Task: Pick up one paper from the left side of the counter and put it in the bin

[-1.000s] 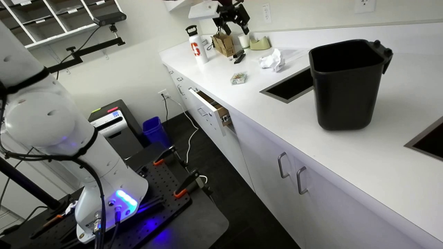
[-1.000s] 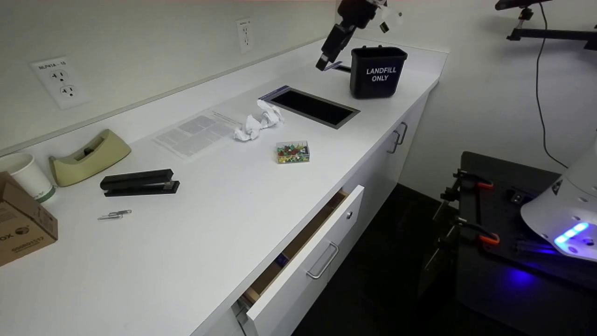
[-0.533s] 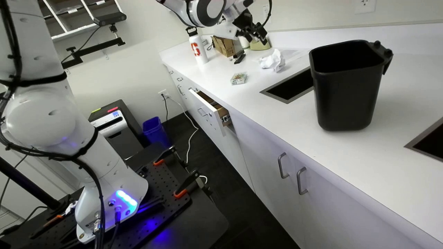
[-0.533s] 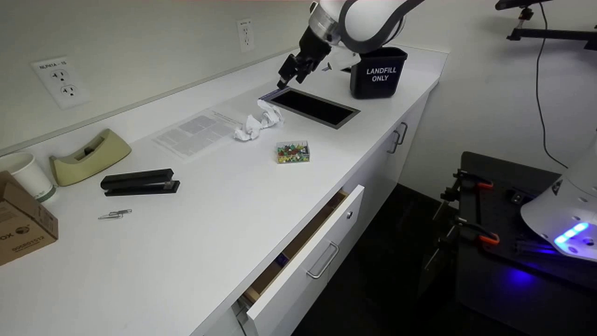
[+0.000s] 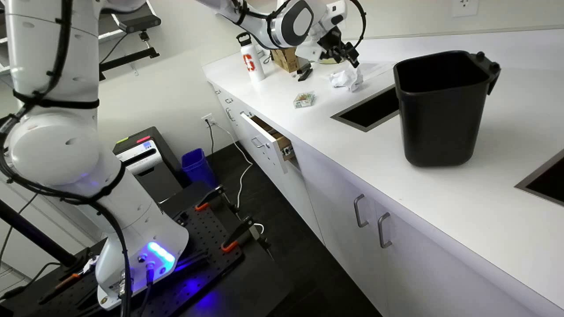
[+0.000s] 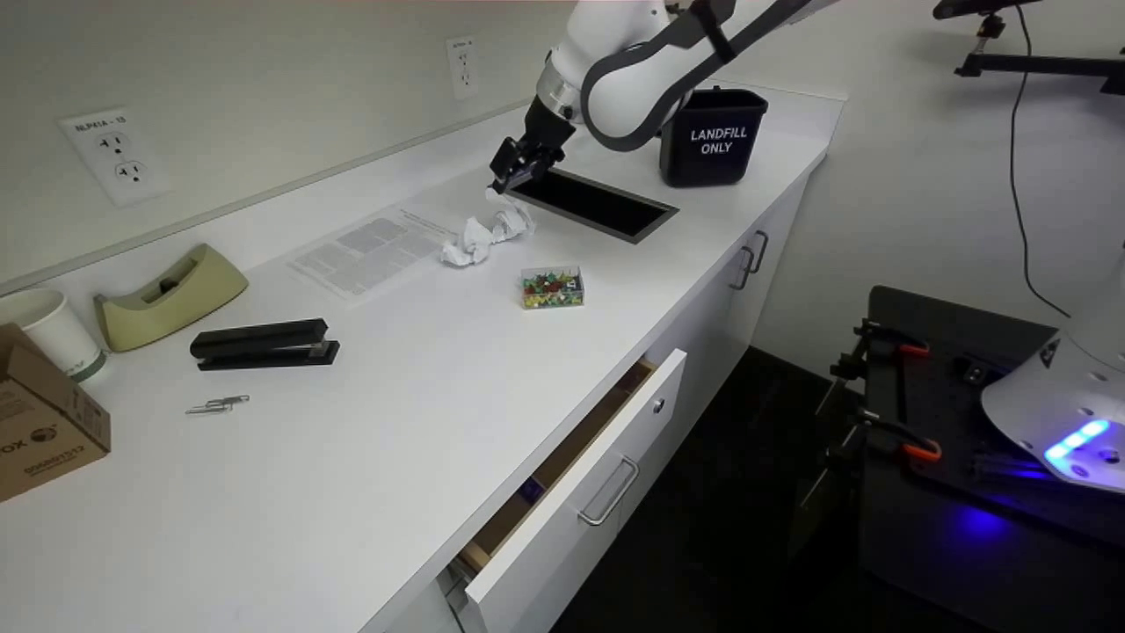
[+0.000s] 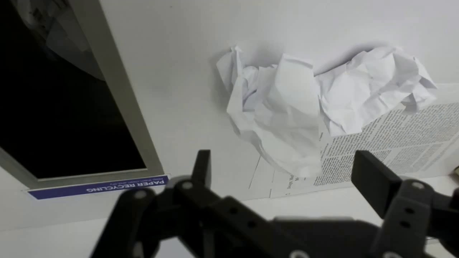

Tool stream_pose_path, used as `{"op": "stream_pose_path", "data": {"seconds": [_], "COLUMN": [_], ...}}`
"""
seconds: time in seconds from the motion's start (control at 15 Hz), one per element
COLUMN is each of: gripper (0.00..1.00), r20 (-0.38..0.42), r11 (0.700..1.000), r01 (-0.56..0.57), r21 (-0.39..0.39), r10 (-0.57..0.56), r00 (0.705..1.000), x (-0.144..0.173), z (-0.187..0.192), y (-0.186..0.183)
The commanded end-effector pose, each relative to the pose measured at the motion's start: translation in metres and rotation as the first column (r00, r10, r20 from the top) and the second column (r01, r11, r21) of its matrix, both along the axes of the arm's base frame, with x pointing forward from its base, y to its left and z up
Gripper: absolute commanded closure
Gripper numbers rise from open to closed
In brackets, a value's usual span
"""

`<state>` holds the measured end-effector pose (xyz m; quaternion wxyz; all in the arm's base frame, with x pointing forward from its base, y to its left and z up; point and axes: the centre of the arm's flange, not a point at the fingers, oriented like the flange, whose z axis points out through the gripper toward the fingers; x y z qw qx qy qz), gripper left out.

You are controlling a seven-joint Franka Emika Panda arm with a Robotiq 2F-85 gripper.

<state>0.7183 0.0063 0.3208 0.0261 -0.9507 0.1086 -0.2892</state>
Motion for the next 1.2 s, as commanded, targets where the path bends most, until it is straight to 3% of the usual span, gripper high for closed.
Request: {"op": "stream_pose_path", "data": {"seconds": [0.0, 0.07, 0.13, 0.4, 0.8, 0.93, 1.13], "gripper": [0.0, 0.0, 0.2, 0.51, 0.94, 1.0, 0.99], "r20": [-0.045, -0.065, -0.082, -0.127, -0.131, -0.127, -0.117], "r11": [0.999, 0.999, 1.0, 1.0, 1.0, 1.0, 0.999], "r01": [0.029, 0.029, 0.026, 0.022, 0.017, 0.017, 0.032], "r21": [0.016, 0.015, 0.013, 0.008, 0.01, 0.005, -0.03], "r10": [-0.028, -0.028, -0.025, -0.02, -0.015, -0.016, -0.035], "r00": [0.999, 0.998, 0.996, 0.992, 0.991, 0.992, 0.992], "x": [0.036, 0.04, 0.043, 0.053, 0.061, 0.061, 0.054], "z": [-0.012, -0.017, -0.022, -0.033, -0.032, -0.03, -0.018], "y": [0.005, 0.005, 0.005, 0.008, 0.01, 0.01, 0.01]}}
